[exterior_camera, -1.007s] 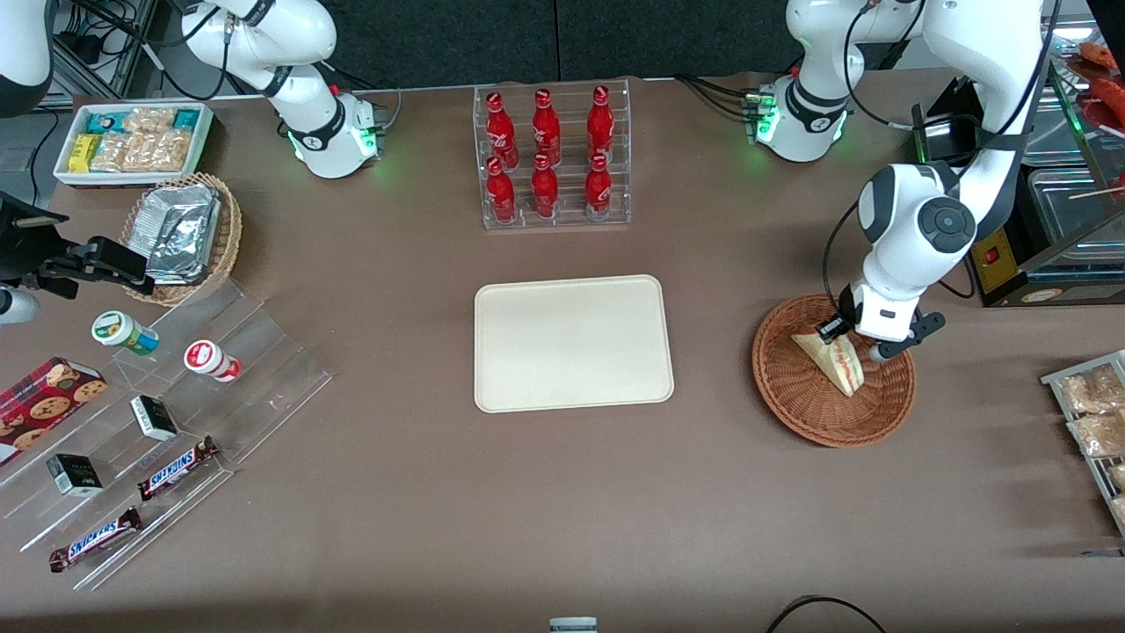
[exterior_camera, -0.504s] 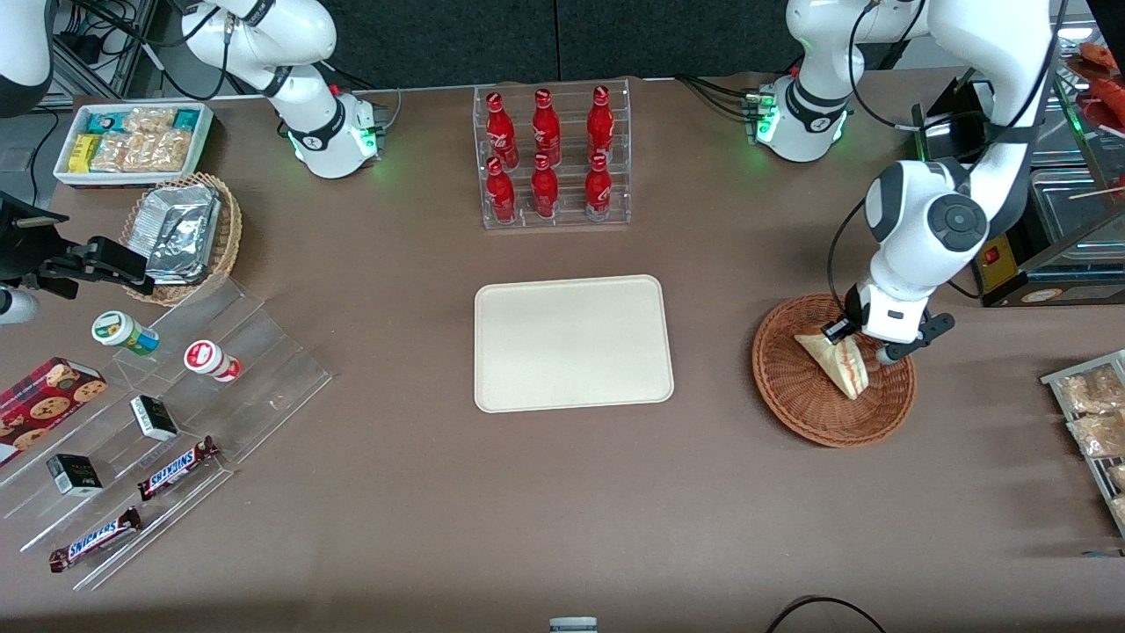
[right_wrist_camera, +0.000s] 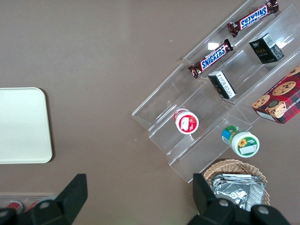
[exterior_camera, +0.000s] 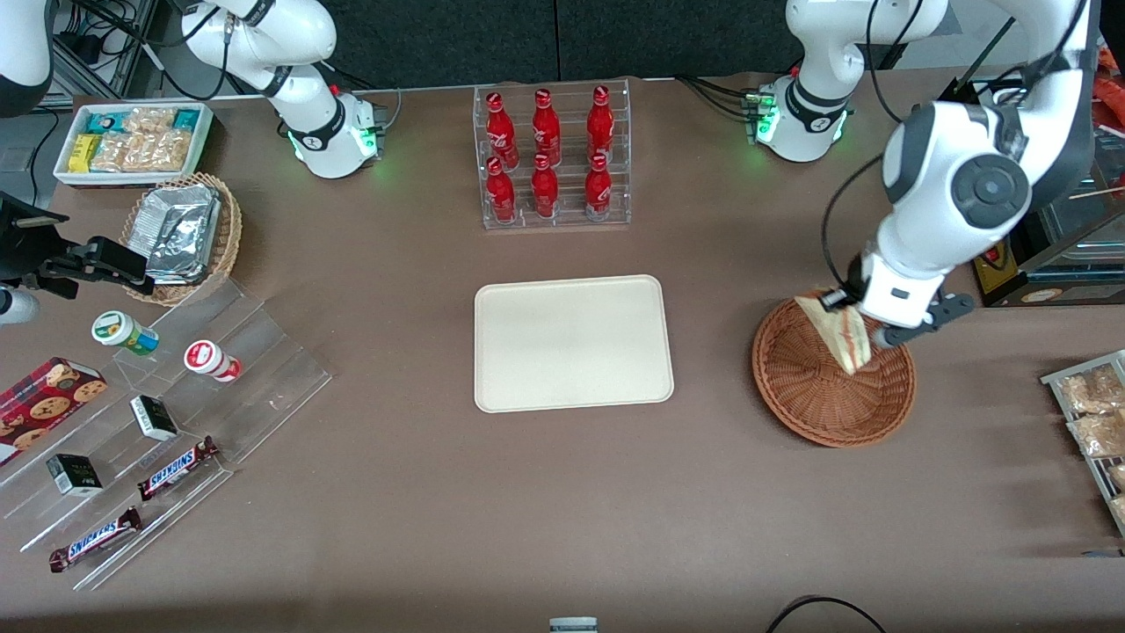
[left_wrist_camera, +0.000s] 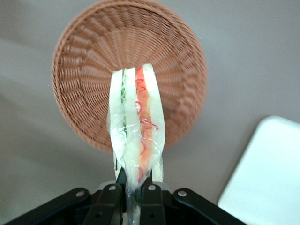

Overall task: Place sandwich from basket to tray
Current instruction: 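Lift the gripped sandwich up out of the basket, then carry the sandwich with the left gripper over the cream tray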

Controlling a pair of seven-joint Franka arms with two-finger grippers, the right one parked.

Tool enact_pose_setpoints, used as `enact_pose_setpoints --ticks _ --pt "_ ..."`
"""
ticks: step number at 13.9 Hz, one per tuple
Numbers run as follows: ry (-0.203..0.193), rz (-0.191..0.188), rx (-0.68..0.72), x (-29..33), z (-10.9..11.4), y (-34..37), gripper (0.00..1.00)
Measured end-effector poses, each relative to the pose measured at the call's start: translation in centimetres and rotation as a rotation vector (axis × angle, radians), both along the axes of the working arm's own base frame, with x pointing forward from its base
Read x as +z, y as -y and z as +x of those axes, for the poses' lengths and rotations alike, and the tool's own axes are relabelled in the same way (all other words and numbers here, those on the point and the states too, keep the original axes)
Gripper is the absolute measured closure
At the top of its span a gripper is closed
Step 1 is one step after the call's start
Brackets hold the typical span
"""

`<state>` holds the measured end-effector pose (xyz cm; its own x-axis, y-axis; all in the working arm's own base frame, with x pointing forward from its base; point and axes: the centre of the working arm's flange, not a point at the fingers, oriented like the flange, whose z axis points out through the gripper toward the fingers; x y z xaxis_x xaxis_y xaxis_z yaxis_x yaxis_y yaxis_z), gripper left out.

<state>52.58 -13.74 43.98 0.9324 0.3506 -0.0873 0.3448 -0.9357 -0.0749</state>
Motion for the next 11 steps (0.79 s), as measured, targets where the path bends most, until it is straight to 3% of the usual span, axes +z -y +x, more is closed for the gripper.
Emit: enact_pose_setpoints --ticks 3,8,11 --pt "-0.014 -0.027 -0.092 1.5 -1.9 6.3 0.86" --pt "-0.053 -0.080 -0.221 0.7 -7.4 17.7 0.86" --pt "-0.042 -0.111 -0.248 -1.5 -8.9 23.7 0.86"
